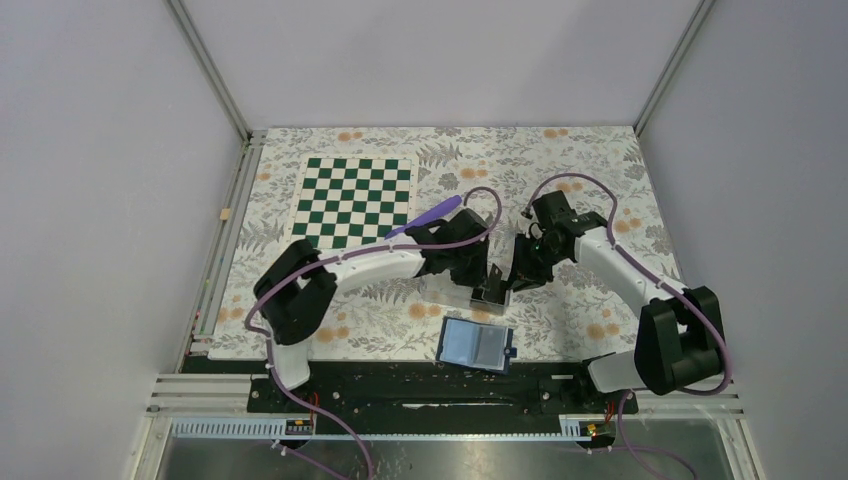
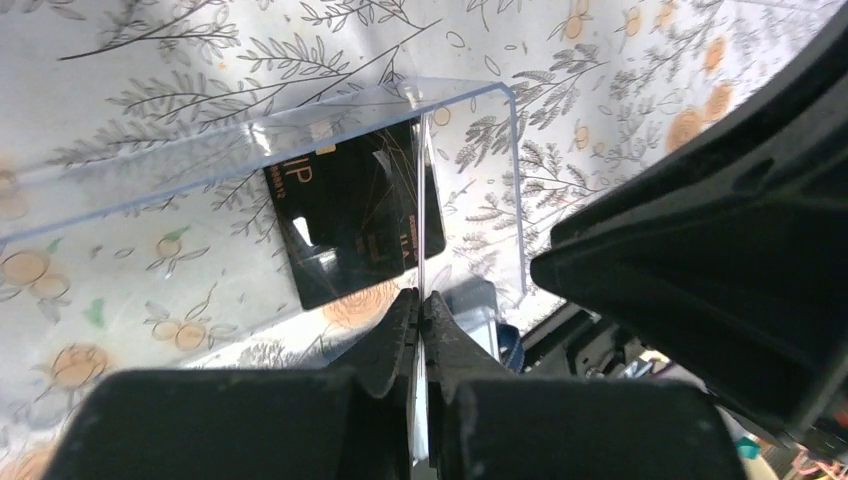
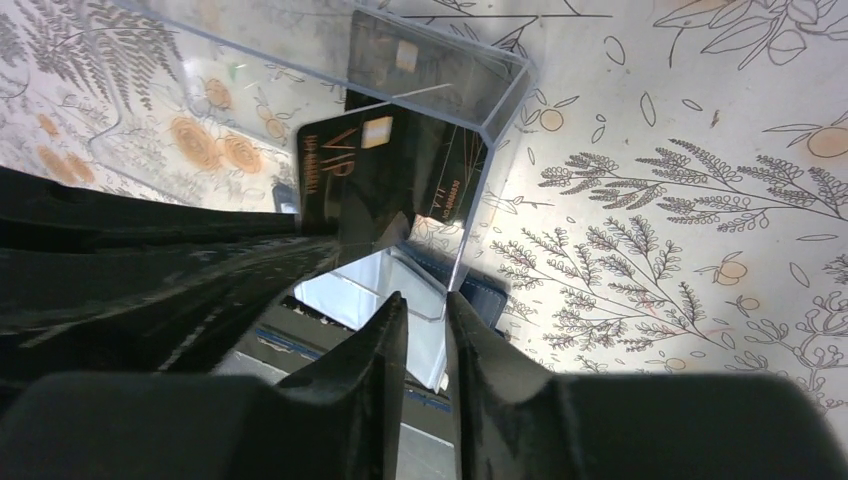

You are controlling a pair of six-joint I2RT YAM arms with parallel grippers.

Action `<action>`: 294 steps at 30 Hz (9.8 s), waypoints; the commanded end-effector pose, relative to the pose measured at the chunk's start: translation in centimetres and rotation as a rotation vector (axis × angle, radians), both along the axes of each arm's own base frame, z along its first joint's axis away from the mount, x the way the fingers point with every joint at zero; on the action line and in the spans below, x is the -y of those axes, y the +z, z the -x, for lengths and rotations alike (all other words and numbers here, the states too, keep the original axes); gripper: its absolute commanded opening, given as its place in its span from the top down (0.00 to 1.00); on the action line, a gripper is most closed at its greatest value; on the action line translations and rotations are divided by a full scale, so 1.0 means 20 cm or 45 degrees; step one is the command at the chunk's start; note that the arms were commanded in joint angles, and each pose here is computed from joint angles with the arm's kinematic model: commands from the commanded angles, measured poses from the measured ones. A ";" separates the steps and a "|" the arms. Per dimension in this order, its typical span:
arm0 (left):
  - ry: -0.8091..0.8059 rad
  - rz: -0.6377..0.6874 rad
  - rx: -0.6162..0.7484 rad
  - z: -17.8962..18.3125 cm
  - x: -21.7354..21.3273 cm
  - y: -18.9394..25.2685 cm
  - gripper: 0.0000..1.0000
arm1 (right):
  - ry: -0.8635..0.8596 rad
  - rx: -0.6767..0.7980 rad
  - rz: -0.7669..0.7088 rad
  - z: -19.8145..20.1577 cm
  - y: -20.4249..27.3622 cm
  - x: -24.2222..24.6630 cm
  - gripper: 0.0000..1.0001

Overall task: Put the credit cards into the card holder
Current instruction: Pick up the credit card from the storage box, then place the credit card in the storage box.

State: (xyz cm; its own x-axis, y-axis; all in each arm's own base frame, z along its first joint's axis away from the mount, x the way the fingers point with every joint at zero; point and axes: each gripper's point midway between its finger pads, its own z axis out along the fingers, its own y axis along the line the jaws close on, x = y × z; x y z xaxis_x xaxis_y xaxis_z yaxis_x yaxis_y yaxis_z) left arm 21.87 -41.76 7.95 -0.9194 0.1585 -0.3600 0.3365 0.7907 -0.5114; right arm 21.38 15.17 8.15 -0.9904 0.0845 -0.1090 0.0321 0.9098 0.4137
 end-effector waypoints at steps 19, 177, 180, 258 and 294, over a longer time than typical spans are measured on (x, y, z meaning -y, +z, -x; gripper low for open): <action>0.100 0.582 0.261 -0.09 -0.15 0.61 1.00 | -0.020 0.281 -0.140 -0.07 0.33 0.01 0.38; 0.141 0.938 0.311 0.25 -0.48 0.70 1.00 | 0.254 0.403 -0.780 0.09 0.76 -0.48 0.84; 0.097 0.966 0.304 0.28 -0.47 0.73 1.00 | 0.193 0.409 -0.682 0.05 0.70 -0.45 0.65; -0.016 0.906 0.162 0.32 -0.38 0.65 1.00 | 0.240 0.335 -0.689 0.05 0.65 -0.48 0.81; -0.065 0.837 0.102 0.35 -0.37 0.57 1.00 | 0.510 0.503 -0.887 0.18 0.82 -0.51 0.67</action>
State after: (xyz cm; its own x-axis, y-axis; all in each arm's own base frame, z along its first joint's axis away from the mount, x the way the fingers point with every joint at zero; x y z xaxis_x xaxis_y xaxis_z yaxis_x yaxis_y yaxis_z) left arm 14.20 -33.56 17.31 -0.9050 -0.0611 -0.4209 0.3760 0.3477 -0.8589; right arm 19.23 24.61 22.00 -0.9059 -0.0352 -0.4220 -0.3861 0.4778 0.7890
